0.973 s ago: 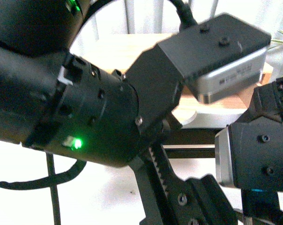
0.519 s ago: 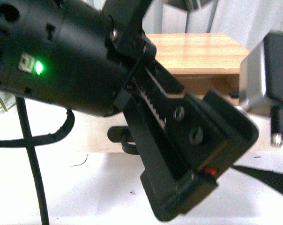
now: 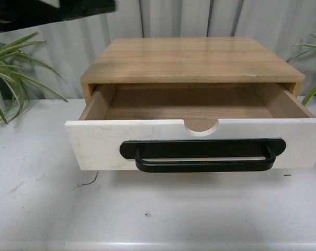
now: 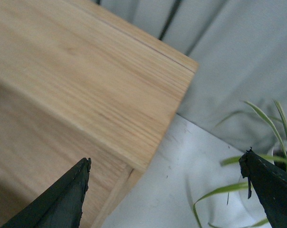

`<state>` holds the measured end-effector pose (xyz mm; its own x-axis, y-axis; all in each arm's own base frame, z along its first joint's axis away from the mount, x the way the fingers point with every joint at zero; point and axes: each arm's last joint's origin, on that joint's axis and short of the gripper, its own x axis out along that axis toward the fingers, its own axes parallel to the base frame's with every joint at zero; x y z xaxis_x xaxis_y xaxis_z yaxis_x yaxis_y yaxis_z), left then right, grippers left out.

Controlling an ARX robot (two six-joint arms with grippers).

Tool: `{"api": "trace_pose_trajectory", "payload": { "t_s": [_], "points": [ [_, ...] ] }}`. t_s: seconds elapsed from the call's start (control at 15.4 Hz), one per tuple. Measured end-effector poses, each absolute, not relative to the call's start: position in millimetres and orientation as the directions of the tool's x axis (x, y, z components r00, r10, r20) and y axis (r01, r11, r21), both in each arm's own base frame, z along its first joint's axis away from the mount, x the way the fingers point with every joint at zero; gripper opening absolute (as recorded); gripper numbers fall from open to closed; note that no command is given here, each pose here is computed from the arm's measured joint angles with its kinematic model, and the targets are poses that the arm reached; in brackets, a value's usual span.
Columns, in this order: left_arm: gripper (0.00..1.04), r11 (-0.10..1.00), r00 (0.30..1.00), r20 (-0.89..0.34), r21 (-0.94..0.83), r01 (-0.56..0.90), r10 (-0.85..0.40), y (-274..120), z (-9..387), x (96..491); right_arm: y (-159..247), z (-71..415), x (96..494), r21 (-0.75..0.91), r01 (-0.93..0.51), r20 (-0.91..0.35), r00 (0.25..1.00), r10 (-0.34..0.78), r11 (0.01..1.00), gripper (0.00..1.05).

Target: Pull drawer

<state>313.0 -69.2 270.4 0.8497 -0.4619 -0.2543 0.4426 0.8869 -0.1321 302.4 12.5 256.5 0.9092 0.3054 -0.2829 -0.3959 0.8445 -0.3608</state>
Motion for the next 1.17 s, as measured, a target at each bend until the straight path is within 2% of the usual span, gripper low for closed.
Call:
{"api": "trace_pose_trajectory", "payload": {
  "t_s": [0.13,0.19,0.39,0.45,0.52,0.58,0.71,0.84,0.91,0.97,1.17],
  "points": [
    [0.98,0.963,0.948,-0.272,-0.251,0.096,-0.166,-12.7,264.6,310.5,-6.1,259.1,300.8,-0.132,-0.223,-0.229,0.955,0.189,0.966,0.98],
    [0.98,0.967,0.957,-0.272,-0.255,0.028,-0.1,-0.8,264.0,303.0,-7.9,258.8,295.8,-0.077,-0.198,-0.218,0.96,0.177,0.977,0.98],
    [0.98,0.967,0.961,-0.272,-0.252,-0.022,-0.049,7.8,265.2,294.3,-3.7,257.8,290.4,-0.068,-0.124,-0.118,0.986,0.116,0.99,0.92],
    [0.91,0.978,0.991,-0.131,-0.208,-0.017,-0.01,15.9,268.3,282.0,0.4,253.4,273.5,-0.052,-0.05,-0.045,0.998,0.047,0.997,0.81],
    [0.78,0.992,1.0,-0.011,-0.122,-0.009,0.007,16.4,266.2,261.8,1.8,246.6,247.7,-0.036,-0.023,-0.027,0.999,0.022,0.999,0.68],
    [0.66,0.998,0.999,0.033,-0.066,-0.005,0.007,14.5,255.8,244.7,1.5,241.2,227.3,-0.026,-0.013,-0.039,0.999,0.012,1.0,0.57],
    [0.42,1.0,1.0,-0.011,-0.027,-0.008,0.008,5.5,228.0,225.7,1.2,232.8,190.3,-0.018,-0.009,0.008,1.0,0.009,1.0,0.32],
    [0.19,1.0,1.0,-0.01,-0.017,0.016,-0.016,-1.7,214.2,206.7,0.1,219.8,178.1,-0.016,-0.001,0.006,1.0,0.001,1.0,0.08],
    [0.06,1.0,1.0,0.001,-0.017,-0.001,0.001,0.1,210.6,197.8,0.0,208.9,171.2,-0.014,0.0,-0.014,1.0,0.0,1.0,0.02],
    [0.02,1.0,1.0,0.001,-0.016,-0.003,0.003,0.5,204.9,189.5,0.0,203.5,165.9,-0.014,0.0,-0.015,1.0,0.0,1.0,0.02],
    [0.02,1.0,1.0,-0.009,-0.015,-0.001,0.001,0.0,191.4,170.1,0.0,193.9,151.4,-0.014,0.0,-0.001,1.0,0.0,1.0,0.02]
  ]
}}
